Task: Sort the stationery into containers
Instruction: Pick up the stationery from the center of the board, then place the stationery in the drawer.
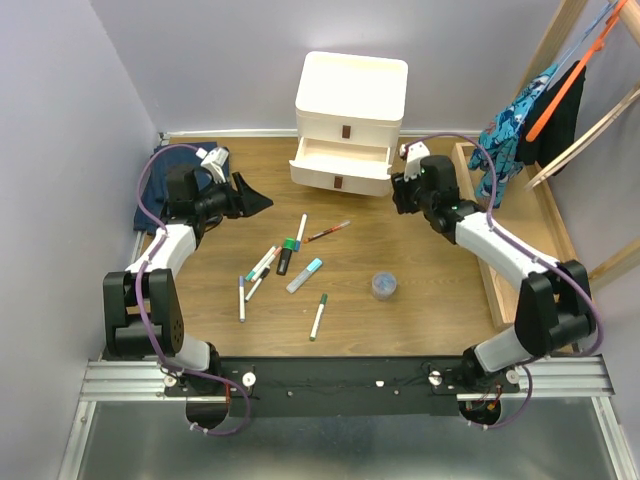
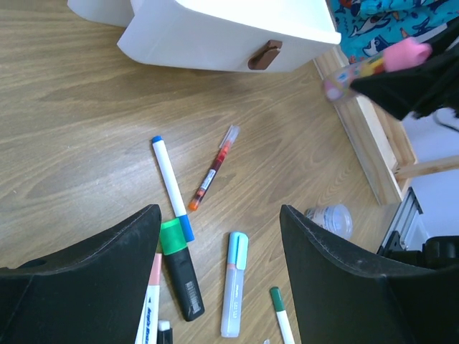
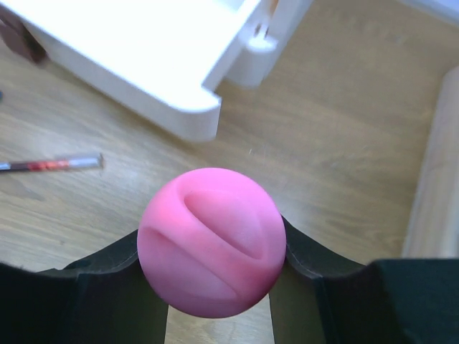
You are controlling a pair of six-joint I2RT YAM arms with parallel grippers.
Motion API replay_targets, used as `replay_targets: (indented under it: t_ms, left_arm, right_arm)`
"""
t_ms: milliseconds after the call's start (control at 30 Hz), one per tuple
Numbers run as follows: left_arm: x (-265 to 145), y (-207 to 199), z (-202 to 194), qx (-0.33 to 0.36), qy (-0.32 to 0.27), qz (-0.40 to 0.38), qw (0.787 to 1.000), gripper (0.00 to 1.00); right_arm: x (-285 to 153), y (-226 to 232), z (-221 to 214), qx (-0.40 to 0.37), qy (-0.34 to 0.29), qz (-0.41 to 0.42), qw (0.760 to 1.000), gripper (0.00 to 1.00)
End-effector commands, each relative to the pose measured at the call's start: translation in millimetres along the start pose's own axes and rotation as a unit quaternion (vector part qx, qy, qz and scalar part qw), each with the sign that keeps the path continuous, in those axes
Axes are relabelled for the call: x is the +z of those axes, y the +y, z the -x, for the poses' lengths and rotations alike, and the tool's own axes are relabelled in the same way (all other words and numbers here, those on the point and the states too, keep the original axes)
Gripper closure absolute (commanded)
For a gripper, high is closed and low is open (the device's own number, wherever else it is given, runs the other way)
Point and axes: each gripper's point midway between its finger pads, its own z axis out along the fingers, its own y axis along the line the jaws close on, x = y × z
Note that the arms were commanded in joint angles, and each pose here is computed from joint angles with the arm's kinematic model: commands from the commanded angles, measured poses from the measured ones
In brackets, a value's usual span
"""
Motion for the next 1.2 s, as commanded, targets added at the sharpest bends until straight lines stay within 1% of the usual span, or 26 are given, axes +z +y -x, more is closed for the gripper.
replay_targets:
  t_ms: [0, 100, 133, 200, 233, 267, 300, 333, 367, 400, 467, 533, 567, 633, 800, 900, 1033, 1167]
  left_arm:
    - [-6, -14, 19, 0.012, -0.035, -0.021, 0.999, 0.23]
    - [-10, -19, 27, 0.018, -0.051, -0.027, 0.998, 0.23]
    - [-12, -23, 30, 0.026, -0.058, -0.030, 0.998, 0.24]
    - [-15, -26, 31, 0.030, -0.062, -0.031, 0.997, 0.23]
    - [-17, -29, 33, 0.037, -0.067, -0.032, 0.997, 0.23]
    - [-18, -29, 33, 0.038, -0.069, -0.031, 0.996, 0.24]
    - [-18, -30, 31, 0.038, -0.069, -0.031, 0.996, 0.23]
    - [-20, -32, 32, 0.044, -0.073, -0.031, 0.996, 0.23]
    - [-21, -33, 31, 0.047, -0.074, -0.031, 0.996, 0.23]
    - [-22, -34, 29, 0.048, -0.073, -0.031, 0.996, 0.23]
    - [-25, -36, 28, 0.056, -0.075, -0.031, 0.995, 0.24]
    - [-27, -38, 26, 0.060, -0.077, -0.030, 0.995, 0.23]
    - [-28, -38, 26, 0.062, -0.079, -0.028, 0.995, 0.23]
    - [-29, -39, 24, 0.063, -0.081, -0.028, 0.994, 0.23]
    - [-31, -40, 23, 0.067, -0.084, -0.027, 0.994, 0.23]
    - [-31, -40, 24, 0.069, -0.087, -0.026, 0.993, 0.23]
    - [-31, -40, 23, 0.069, -0.087, -0.026, 0.994, 0.23]
    - [-31, -40, 22, 0.068, -0.087, -0.025, 0.994, 0.23]
  right_arm:
    - [-45, -10, 59, -0.042, -0.022, 0.003, 0.999, 0.76]
    - [-51, -8, 80, -0.090, -0.027, 0.008, 0.996, 0.76]
    - [-57, -4, 101, -0.123, -0.042, 0.011, 0.992, 0.76]
    - [-58, 0, 116, -0.157, -0.050, 0.013, 0.986, 0.76]
    - [-56, 9, 129, -0.194, -0.057, 0.017, 0.979, 0.77]
    - [-55, 10, 137, -0.212, -0.061, 0.010, 0.975, 0.77]
    - [-53, 16, 143, -0.230, -0.063, 0.011, 0.971, 0.77]
    - [-40, 29, 136, -0.263, -0.045, 0.020, 0.963, 0.79]
    - [-42, 29, 155, -0.274, -0.057, 0.007, 0.960, 0.80]
    - [-36, 33, 155, -0.286, -0.050, 0.006, 0.957, 0.80]
    - [-22, 43, 155, -0.334, -0.030, -0.007, 0.942, 0.80]
    - [-14, 47, 157, -0.367, -0.025, -0.019, 0.930, 0.79]
    - [-5, 49, 153, -0.376, -0.015, -0.031, 0.926, 0.79]
    - [0, 51, 159, -0.386, -0.018, -0.036, 0.922, 0.79]
    - [19, 51, 159, -0.387, 0.001, -0.046, 0.921, 0.79]
    - [24, 54, 164, -0.387, -0.005, -0.047, 0.921, 0.79]
    - [42, 58, 153, -0.396, 0.013, -0.043, 0.917, 0.79]
    - [57, 61, 141, -0.399, 0.033, -0.035, 0.916, 0.75]
